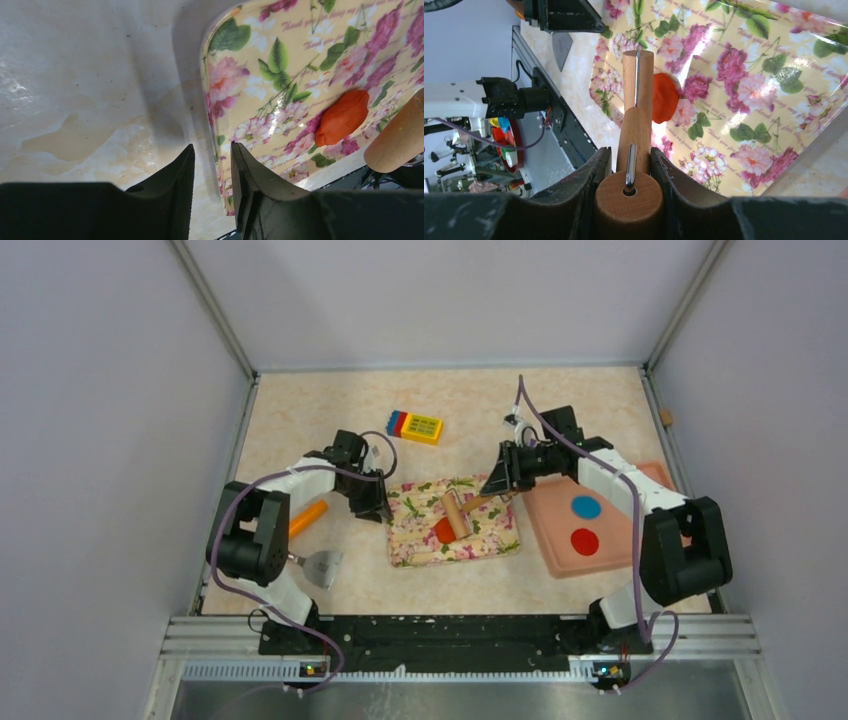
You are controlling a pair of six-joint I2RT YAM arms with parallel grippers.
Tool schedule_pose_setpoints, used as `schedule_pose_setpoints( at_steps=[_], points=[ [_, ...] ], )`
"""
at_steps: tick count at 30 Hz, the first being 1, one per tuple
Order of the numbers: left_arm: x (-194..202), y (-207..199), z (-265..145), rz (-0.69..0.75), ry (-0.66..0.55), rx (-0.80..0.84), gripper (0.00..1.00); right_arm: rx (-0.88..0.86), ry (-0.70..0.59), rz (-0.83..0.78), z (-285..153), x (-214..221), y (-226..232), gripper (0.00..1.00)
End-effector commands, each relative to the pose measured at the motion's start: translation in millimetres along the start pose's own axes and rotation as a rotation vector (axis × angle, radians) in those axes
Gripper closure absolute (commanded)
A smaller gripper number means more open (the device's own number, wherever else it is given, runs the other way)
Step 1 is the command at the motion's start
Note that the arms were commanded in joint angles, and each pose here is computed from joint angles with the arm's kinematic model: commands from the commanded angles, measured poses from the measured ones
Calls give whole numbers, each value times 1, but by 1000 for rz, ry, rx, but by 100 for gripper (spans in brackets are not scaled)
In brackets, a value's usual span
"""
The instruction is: Roll out the dumpling wrappers from the dough
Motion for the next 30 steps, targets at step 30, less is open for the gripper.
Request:
schedule_pose_setpoints(
  at_steps=[30],
  points=[
    [9,14,24,-155,28,28,100,389,312,53,58,55,-69,100]
  ],
)
Point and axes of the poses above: each gripper's point midway between its finger pads, its own z axis out along the fingers, its own y axis along the line the jaws close on, x = y × z, the point moved 4 cm from there along -z, back along the fingers, and after that the axes turned 9 degrees about -z, right-handed, at the moved point
